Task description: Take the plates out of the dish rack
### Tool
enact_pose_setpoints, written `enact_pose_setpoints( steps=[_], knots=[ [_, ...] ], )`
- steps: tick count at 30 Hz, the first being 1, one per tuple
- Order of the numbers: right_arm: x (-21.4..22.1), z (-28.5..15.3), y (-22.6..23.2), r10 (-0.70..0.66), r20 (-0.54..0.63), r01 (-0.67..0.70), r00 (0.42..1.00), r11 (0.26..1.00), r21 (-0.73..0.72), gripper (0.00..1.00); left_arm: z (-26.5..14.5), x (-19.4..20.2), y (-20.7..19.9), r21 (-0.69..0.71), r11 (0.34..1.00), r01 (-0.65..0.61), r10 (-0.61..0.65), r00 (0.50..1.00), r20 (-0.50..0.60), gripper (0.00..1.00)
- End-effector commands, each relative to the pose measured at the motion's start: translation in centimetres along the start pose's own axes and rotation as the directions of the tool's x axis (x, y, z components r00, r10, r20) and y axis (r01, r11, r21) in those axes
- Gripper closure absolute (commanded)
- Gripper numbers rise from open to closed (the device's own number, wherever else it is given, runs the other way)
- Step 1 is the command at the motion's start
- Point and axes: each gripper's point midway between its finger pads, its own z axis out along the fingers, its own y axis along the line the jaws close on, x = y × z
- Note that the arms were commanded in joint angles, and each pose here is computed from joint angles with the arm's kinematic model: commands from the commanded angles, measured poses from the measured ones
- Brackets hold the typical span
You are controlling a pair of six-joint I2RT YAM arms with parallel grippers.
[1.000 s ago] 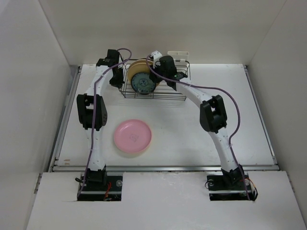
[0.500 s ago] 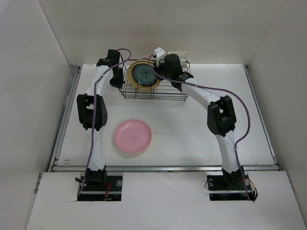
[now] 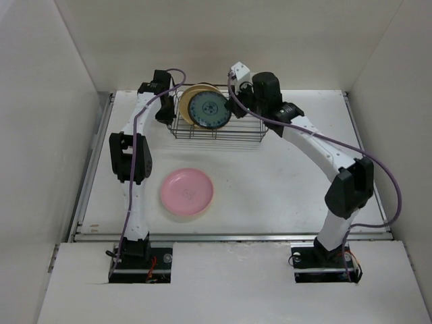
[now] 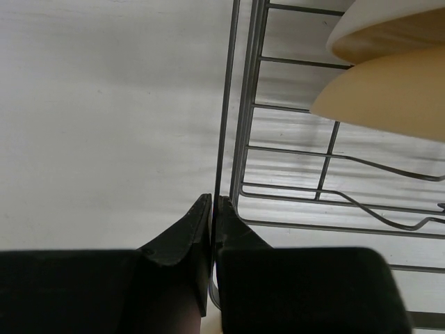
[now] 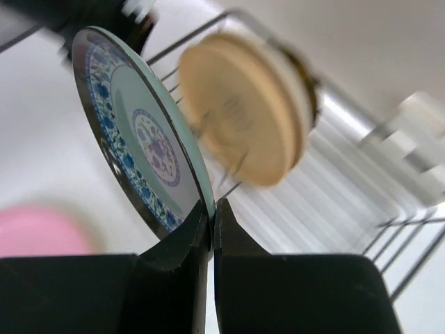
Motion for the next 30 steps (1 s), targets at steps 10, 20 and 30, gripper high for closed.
enact_pose_setpoints(
  steps=[10,20,30],
  knots=[
    [20.6,-11.6,5.1,0.59,-0.49,-0.66,0.641,0.75,0.039,1.0,-2.1,1.0,0.3,-0.061,0.998,0.027,-0.029,0.999,-0.027,1.0],
    [28.9,-12.3,3.7,0.713,-0.551,-0.663,0.434,0.666,0.34,0.79,-2.9,0.8,-0.3,-0.067,0.998,0.002,-0.002,1.0,-0.006,1.0],
    [18.8,-11.7,-1.6,0.632,-0.366,-0.516,0.683,0.772,0.37,0.21,-3.7,0.4,-0.1,-0.071,0.997,0.005,-0.004,1.0,0.014,1.0]
  ],
)
